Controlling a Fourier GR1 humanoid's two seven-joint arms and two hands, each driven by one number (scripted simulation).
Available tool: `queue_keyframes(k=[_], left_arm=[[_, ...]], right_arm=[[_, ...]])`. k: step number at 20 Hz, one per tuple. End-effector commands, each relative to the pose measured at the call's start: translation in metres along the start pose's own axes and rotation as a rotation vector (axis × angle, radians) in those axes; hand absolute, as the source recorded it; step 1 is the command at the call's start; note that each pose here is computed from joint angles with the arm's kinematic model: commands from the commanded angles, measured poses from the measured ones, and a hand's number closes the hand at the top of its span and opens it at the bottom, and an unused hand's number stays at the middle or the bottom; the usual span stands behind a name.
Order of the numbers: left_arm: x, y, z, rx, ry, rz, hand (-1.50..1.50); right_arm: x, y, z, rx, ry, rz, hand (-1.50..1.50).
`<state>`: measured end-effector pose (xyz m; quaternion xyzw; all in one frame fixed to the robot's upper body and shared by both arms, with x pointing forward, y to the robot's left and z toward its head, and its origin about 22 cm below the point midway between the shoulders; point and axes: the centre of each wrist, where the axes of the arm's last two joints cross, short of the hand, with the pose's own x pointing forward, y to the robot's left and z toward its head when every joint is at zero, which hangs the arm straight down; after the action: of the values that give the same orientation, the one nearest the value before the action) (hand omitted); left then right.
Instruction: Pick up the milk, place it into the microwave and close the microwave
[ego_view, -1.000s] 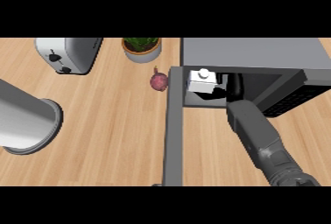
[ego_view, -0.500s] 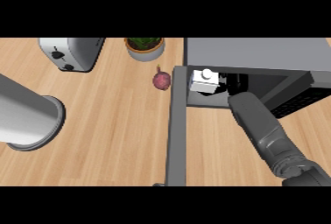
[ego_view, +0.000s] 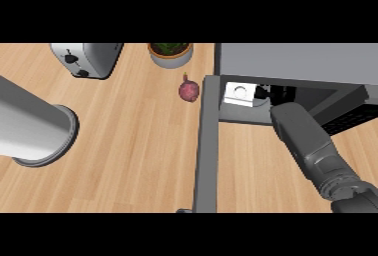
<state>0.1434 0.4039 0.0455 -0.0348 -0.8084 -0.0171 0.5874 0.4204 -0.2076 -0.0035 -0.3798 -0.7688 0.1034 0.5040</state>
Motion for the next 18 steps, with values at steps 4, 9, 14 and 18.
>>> queue_keyframes(k=[4, 9, 14, 18], left_arm=[[-0.009, -0.009, -0.014, -0.011, 0.017, 0.0, -1.5], [-0.014, -0.006, -0.016, -0.027, 0.022, 0.008, -1.5], [-0.009, -0.002, -0.024, -0.042, 0.015, 0.013, -1.5], [-0.012, -0.004, -0.036, -0.035, 0.014, 0.019, -1.5]], right_arm=[[-0.013, -0.024, -0.016, -0.092, 0.094, 0.046, 1.5], [-0.024, -0.029, -0.008, -0.127, 0.17, 0.109, 1.5], [-0.031, -0.03, -0.002, -0.054, 0.116, 0.147, 1.5], [-0.017, -0.019, -0.005, -0.043, 0.091, 0.179, -1.5]])
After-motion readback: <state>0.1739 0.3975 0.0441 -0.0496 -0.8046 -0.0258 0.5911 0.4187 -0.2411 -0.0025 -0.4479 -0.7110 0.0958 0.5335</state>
